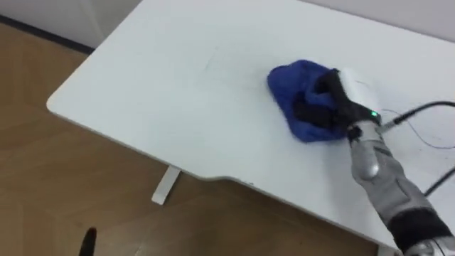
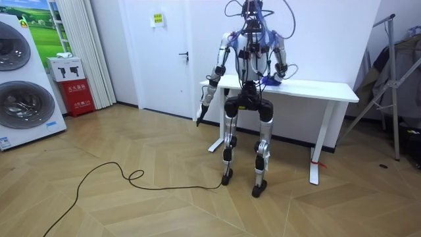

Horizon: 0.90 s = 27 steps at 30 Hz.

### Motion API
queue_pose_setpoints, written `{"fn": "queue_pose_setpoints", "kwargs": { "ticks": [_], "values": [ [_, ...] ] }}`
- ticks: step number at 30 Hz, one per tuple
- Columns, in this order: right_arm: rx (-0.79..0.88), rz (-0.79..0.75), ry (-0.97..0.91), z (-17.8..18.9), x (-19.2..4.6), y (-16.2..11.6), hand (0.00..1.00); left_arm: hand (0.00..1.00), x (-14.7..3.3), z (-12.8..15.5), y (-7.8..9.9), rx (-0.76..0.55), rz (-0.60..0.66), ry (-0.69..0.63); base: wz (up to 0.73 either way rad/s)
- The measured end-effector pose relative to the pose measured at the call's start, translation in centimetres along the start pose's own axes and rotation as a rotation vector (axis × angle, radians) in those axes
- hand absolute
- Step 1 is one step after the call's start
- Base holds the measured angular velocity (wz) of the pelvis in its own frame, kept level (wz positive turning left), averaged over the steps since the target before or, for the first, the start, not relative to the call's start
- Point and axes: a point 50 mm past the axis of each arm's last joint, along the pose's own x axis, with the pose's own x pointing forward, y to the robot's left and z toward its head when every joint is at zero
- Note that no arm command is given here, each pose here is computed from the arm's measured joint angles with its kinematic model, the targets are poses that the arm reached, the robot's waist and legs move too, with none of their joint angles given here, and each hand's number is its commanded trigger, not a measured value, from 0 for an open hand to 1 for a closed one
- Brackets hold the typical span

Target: Wipe table

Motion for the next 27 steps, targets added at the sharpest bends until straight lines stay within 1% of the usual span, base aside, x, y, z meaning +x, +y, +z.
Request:
{"fn": "queue_pose_setpoints", "kwargs": {
  "ticks": [1,2,3,5,7,9,10,12,13,15,17,19,22,24,25,26,27],
  "values": [
    [-0.003,-0.016,0.038,-1.0,-0.1,-0.6,1.00,0.00,0.0,-0.1,0.4,-0.011,0.016,0.004,0.29],
    [-0.018,-0.063,0.110,-3.0,-0.1,-2.1,1.00,0.00,0.0,-0.1,0.9,-0.014,0.037,0.002,0.26],
    [-0.045,-0.099,0.165,-4.5,-0.1,-3.4,1.00,0.00,0.1,0.2,1.0,-0.018,0.041,-0.005,0.15],
    [-0.084,-0.122,0.197,-5.4,0.3,-4.7,1.00,0.00,0.1,0.3,0.8,-0.022,0.037,-0.010,-0.04],
    [-0.106,-0.132,0.199,-5.1,0.9,-5.3,1.00,0.00,0.2,0.9,0.4,-0.015,0.020,-0.028,-0.10],
    [-0.124,-0.135,0.169,-3.4,2.2,-5.4,1.00,0.00,0.4,1.7,-0.6,0.016,-0.024,-0.051,-0.12],
    [-0.139,-0.127,0.158,-3.0,2.5,-5.3,1.00,0.00,0.4,1.9,-0.9,0.025,-0.038,-0.055,-0.13],
    [-0.204,-0.104,0.113,-0.8,3.8,-5.1,1.00,0.00,0.7,2.9,-2.0,0.038,-0.086,-0.069,-0.29],
    [-0.216,-0.097,0.095,-0.2,4.1,-5.0,1.00,0.00,0.7,3.1,-2.3,0.039,-0.093,-0.073,-0.36],
    [-0.249,-0.076,0.010,2.8,5.5,-4.7,1.00,0.00,0.9,4.5,-3.3,0.049,-0.134,-0.097,-0.19],
    [-0.265,-0.068,-0.051,4.8,6.2,-4.7,1.00,0.00,1.0,5.6,-4.1,0.063,-0.169,-0.124,0.02],
    [-0.269,-0.062,-0.068,5.3,6.4,-4.6,1.00,0.00,1.0,6.3,-4.5,0.066,-0.189,-0.139,0.06],
    [-0.254,-0.068,-0.054,5.0,6.3,-4.6,1.00,0.00,1.0,5.2,-4.0,0.072,-0.186,-0.110,0.13],
    [-0.221,-0.076,-0.032,4.3,6.1,-4.6,1.00,0.00,0.8,3.2,-3.2,0.065,-0.170,-0.052,0.22],
    [-0.210,-0.081,-0.026,4.0,6.0,-4.5,1.00,0.00,0.7,2.9,-3.2,0.066,-0.168,-0.043,0.39],
    [-0.180,-0.088,0.001,2.9,5.5,-4.4,1.00,0.00,0.6,2.2,-2.9,0.067,-0.163,-0.024,0.50],
    [-0.151,-0.096,0.043,1.4,4.8,-4.3,1.00,0.00,0.6,2.1,-2.9,0.067,-0.161,-0.021,0.54]
  ]
}}
